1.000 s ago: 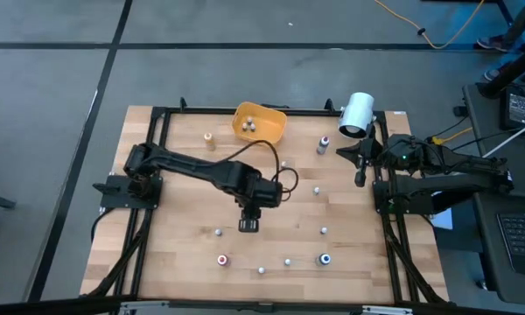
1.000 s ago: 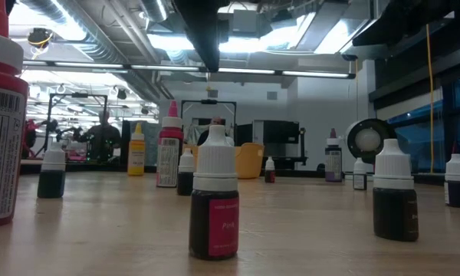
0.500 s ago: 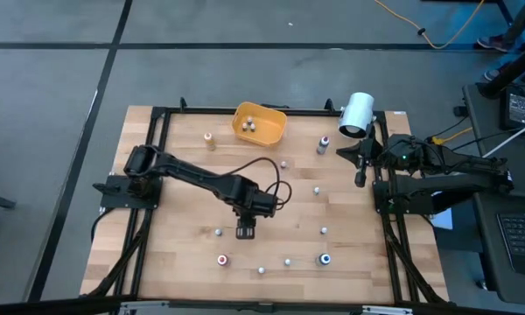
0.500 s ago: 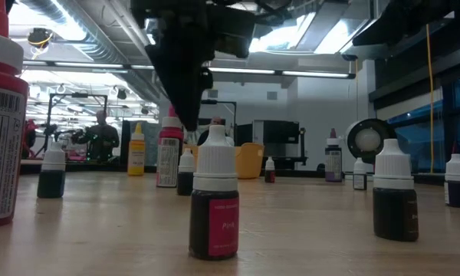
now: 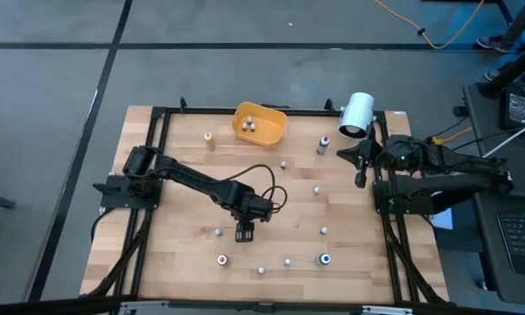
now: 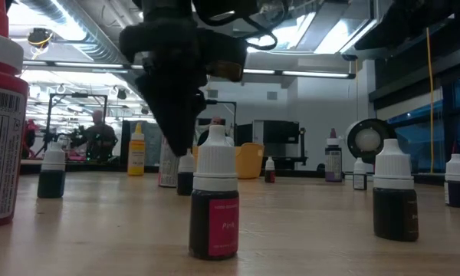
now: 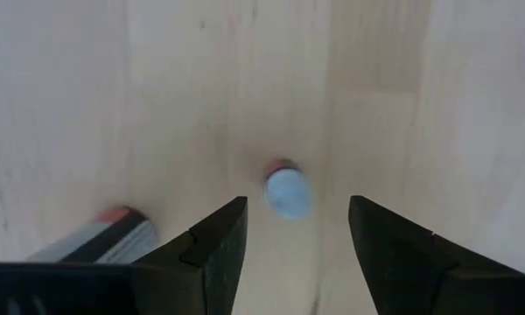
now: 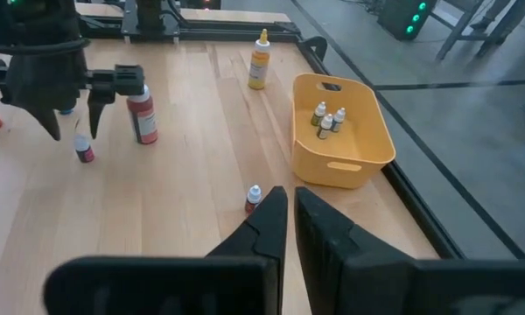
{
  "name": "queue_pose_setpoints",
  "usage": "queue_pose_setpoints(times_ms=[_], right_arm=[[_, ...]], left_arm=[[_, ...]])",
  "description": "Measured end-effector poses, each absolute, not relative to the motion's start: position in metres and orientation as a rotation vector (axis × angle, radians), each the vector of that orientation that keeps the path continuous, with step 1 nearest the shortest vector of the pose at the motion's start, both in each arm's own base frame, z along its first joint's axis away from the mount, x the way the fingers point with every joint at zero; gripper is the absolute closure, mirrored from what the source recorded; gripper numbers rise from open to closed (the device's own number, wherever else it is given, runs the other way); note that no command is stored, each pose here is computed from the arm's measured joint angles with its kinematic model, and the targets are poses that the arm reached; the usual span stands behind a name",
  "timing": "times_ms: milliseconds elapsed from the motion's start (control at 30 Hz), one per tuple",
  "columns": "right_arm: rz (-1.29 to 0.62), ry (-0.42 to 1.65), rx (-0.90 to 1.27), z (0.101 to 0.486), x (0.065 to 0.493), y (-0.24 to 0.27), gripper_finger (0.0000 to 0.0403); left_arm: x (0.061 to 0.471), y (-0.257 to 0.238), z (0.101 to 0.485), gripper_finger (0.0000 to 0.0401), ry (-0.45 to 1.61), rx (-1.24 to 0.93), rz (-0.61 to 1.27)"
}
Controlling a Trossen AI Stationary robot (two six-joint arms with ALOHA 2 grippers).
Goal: Pick & Place food coloring
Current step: Put the top small pink food coloring bottle into the bin
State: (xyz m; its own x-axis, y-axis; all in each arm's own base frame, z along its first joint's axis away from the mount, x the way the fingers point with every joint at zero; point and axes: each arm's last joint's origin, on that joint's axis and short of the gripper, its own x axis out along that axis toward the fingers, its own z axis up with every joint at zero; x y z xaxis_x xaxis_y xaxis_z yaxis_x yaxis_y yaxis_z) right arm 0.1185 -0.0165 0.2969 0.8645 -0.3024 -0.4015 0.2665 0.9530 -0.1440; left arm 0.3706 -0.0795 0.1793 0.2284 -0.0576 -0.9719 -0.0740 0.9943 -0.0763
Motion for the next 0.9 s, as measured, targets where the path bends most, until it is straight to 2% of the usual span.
queue_pose_setpoints(times_ms=[900], right_arm=[[-0.297, 0.438, -0.088, 0.2965, 0.1184, -0.0164, 0.0373]], left_arm=[[0.3705, -0.0808, 0.1695, 0.0207, 1.300, -0.089, 0.036]])
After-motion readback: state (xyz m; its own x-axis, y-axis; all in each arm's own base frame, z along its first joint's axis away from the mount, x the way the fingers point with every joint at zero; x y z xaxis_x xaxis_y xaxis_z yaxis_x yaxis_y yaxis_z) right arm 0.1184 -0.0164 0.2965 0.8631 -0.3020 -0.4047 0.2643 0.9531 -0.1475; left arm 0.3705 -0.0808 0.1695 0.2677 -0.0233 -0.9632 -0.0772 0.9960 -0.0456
